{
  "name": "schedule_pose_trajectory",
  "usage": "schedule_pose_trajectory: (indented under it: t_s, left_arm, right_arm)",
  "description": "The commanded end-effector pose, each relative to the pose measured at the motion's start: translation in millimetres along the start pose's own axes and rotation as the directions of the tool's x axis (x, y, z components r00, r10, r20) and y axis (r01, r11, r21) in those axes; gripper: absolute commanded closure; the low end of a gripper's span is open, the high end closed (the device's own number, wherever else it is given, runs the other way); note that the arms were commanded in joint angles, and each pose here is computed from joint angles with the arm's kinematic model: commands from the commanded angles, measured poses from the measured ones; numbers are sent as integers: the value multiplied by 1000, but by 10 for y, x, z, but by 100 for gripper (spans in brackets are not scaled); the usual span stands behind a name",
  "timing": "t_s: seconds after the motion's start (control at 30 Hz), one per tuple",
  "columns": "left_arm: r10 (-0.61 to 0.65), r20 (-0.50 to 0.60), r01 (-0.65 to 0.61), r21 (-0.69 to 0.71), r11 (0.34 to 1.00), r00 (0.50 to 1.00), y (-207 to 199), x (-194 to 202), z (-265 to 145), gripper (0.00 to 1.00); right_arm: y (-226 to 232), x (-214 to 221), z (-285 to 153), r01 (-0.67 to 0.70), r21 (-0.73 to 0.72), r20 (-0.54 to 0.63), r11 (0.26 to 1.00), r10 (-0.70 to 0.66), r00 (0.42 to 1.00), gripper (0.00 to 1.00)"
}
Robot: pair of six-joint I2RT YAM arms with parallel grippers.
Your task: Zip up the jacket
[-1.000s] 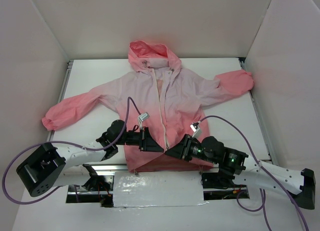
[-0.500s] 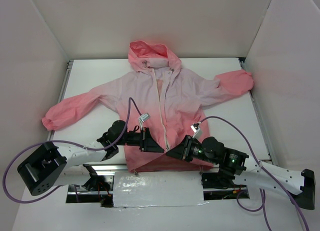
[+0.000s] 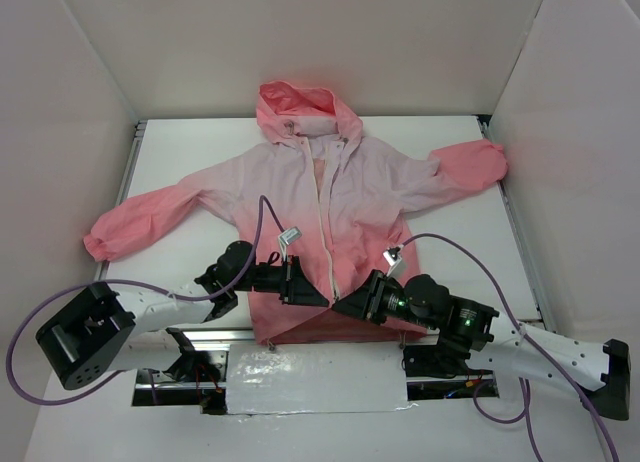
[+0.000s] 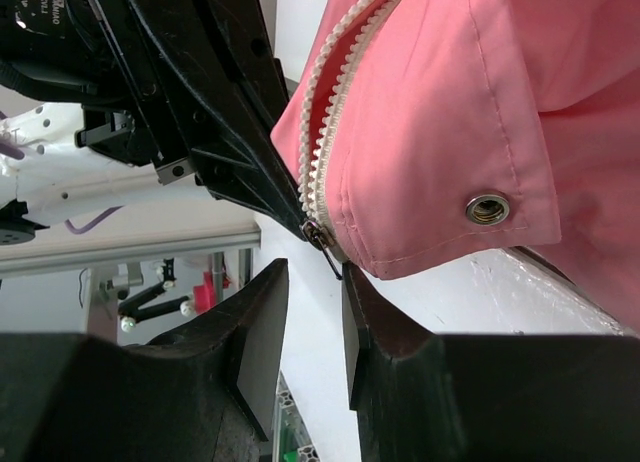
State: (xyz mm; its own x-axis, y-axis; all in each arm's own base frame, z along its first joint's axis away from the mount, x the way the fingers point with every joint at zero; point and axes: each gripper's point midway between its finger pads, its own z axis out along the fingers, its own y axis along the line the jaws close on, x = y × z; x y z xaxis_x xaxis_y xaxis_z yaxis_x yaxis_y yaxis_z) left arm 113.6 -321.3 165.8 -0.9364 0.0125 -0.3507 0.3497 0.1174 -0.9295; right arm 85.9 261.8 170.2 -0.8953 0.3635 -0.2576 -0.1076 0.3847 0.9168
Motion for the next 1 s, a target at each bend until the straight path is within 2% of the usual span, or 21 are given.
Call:
schedule_pose_trajectory:
  t_s: [0.0, 0.4, 0.47, 0.6, 0.77, 0.97]
  left_arm:
    - [67, -13, -67, 55, 996, 998, -111, 12, 17, 100]
    - [66, -14, -66, 50, 997, 998, -101, 17, 19, 100]
    - [66, -14, -66, 50, 997, 998, -98, 19, 18, 100]
    - [67, -14, -66, 53, 996, 998, -94, 20, 21, 100]
    - [63, -13, -62, 51, 997, 998, -86, 21, 23, 100]
    - [65, -12, -64, 56, 996, 998, -100, 22, 22, 100]
  right_arm:
    - [148, -88, -28, -7, -38, 39, 999, 9, 999, 65]
    - [176, -73, -22, -11, -46, 31, 999, 13, 999, 72]
    - [167, -60, -24, -10, -39, 22, 999, 11, 1000, 67]
    - [180, -62, -31, -9, -39, 21, 999, 9, 1000, 66]
    - [239, -69, -46, -8, -48, 18, 999, 9, 1000, 60]
    - [248, -75, -47, -5, -55, 22, 998, 7, 1000, 60]
